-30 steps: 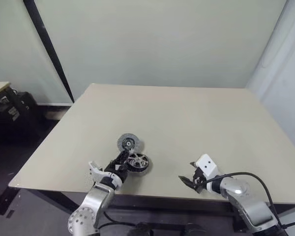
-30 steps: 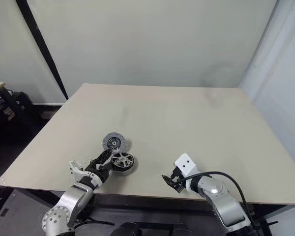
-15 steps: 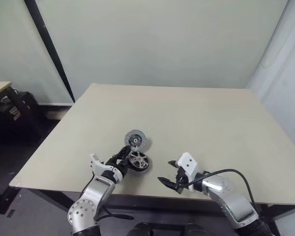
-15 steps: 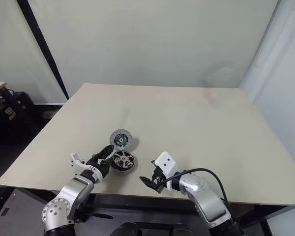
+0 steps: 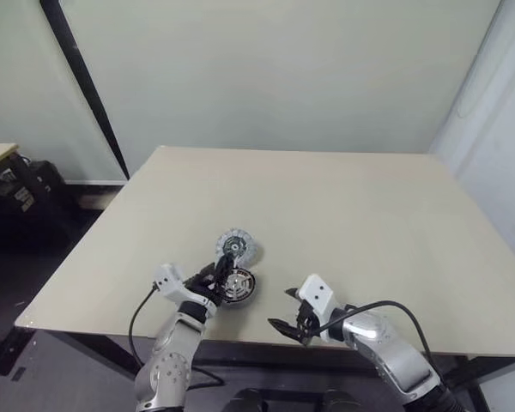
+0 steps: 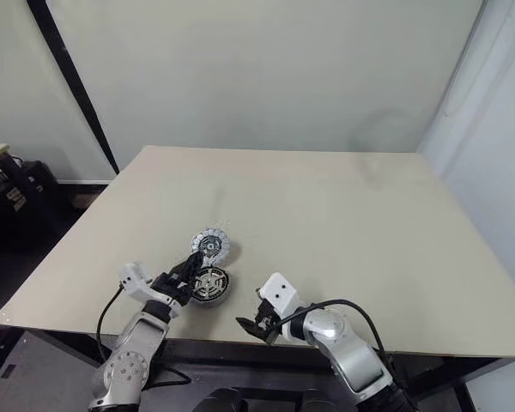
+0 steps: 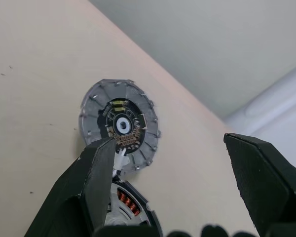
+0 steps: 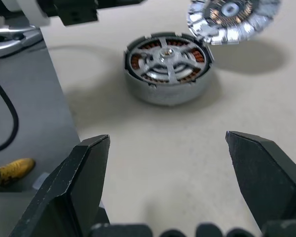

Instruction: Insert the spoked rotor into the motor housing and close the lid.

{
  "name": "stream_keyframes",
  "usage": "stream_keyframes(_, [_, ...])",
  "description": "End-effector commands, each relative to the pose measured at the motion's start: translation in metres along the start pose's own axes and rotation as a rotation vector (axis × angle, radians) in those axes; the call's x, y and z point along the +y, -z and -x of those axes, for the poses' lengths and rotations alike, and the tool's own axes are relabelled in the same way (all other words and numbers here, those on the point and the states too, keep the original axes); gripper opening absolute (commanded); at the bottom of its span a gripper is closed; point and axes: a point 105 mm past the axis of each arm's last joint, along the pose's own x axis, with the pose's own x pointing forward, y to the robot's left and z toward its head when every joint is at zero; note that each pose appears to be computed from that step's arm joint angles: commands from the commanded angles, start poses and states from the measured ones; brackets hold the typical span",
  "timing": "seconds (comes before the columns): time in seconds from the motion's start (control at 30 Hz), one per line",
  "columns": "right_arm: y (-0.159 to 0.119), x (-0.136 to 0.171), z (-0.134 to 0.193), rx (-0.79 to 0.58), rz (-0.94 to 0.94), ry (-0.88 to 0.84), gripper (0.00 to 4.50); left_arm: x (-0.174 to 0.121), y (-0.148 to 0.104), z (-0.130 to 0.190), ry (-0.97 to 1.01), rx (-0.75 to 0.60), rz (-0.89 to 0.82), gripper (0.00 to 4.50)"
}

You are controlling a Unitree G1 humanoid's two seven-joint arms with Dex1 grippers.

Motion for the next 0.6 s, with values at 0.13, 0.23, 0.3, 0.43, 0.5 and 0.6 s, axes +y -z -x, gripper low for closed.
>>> stream_keyframes(0.13, [-0.009, -0.008, 0.007, -0.036, 0.014, 0.031, 4.10, 0.010, -0.032, 0.011, 0.003, -0.082, 0.019, 3.73])
stream_keyframes(0.23, [-0.014, -0.009, 0.008, -0.069, -0.028, 0.038, 4.10, 0.024, -0.040, 0.013, -0.043, -0.043, -0.108, 3.73])
stream_keyframes(0.3, [-0.017, -0.009, 0.007, -0.081, -0.041, 0.043, 3.72, 0.030, -0.042, 0.014, -0.062, -0.018, -0.188, 3.73])
stream_keyframes(0.43, [-0.018, -0.008, 0.005, -0.080, -0.036, 0.042, 2.92, 0.035, -0.043, 0.010, -0.095, 0.011, -0.268, 3.73])
stream_keyframes(0.5, [-0.018, -0.008, 0.005, -0.081, -0.036, 0.043, 2.92, 0.035, -0.042, 0.008, -0.097, 0.031, -0.294, 3.73])
stream_keyframes(0.6, [-0.017, -0.010, 0.007, -0.082, -0.041, 0.053, 2.44, 0.041, -0.038, 0.006, -0.136, 0.079, -0.364, 3.17])
